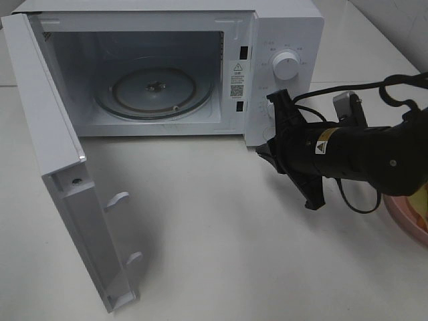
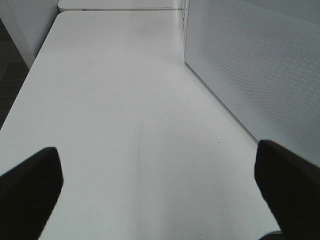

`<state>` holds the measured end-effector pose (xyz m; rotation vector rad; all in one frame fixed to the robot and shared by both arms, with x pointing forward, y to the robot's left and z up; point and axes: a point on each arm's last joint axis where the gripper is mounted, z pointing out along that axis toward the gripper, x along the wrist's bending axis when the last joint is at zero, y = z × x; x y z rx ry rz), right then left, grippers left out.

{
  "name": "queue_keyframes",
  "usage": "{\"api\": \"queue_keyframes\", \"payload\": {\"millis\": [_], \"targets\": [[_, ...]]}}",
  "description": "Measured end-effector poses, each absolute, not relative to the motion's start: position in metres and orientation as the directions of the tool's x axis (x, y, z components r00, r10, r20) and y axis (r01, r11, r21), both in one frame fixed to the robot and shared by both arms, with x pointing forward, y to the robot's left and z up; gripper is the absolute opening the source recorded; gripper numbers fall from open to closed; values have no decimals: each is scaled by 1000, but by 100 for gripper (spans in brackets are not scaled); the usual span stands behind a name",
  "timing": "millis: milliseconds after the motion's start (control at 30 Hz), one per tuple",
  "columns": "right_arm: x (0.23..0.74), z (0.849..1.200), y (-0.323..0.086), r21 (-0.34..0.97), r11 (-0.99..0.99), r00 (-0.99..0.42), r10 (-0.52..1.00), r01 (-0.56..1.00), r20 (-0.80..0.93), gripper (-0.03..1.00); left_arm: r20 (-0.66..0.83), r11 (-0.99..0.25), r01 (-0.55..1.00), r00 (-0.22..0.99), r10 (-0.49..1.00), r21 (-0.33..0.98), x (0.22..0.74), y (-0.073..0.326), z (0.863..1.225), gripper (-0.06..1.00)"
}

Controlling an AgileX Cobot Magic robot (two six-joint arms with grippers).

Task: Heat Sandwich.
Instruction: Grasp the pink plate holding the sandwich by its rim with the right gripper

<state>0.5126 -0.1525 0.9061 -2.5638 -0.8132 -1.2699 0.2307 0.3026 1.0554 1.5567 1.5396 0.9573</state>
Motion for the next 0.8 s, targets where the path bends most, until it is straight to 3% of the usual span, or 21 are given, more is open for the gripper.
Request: {"api": "queue_keyframes", "payload": {"millis": [400,533,800], "targets": [[498,921,-162,282,-627,401,720,726,567,1,11,-12,453,4,1000,892,231,303,1055,99],[503,937,-163,391,-408,247,883,825,399,1,11,-12,453,4,1000,892,231,303,1055,99],[506,960,-162,449,-1,-82,983,893,166,1,11,-12,453,4,1000,892,231,303,1055,99]]}}
